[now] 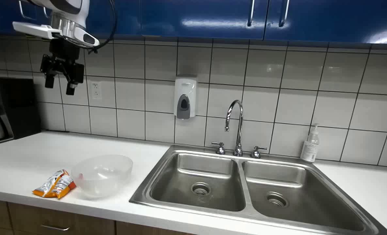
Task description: Lift the bowl and put it in the sink
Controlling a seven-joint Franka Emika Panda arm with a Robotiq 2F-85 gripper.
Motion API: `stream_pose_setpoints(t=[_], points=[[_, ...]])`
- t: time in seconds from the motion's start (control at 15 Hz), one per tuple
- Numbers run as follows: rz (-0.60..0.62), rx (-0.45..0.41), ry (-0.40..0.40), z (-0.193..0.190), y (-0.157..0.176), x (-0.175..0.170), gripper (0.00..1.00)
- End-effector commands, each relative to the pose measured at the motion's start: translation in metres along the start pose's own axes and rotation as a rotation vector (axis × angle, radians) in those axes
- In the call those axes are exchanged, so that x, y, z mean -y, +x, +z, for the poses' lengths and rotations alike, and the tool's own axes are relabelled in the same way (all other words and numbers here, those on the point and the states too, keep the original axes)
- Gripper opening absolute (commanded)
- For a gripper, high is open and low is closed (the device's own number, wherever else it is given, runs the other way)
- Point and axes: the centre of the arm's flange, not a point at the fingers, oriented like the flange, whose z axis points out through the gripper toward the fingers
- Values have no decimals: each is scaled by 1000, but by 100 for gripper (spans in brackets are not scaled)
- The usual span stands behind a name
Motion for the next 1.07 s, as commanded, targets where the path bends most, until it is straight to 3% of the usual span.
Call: stream_pose_setpoints(t=[0.0, 0.6, 1.0], points=[[0, 1, 0, 0, 0, 0, 100], [0, 1, 0, 0, 0, 0, 100], [-59, 1, -29, 22, 2, 12, 100]])
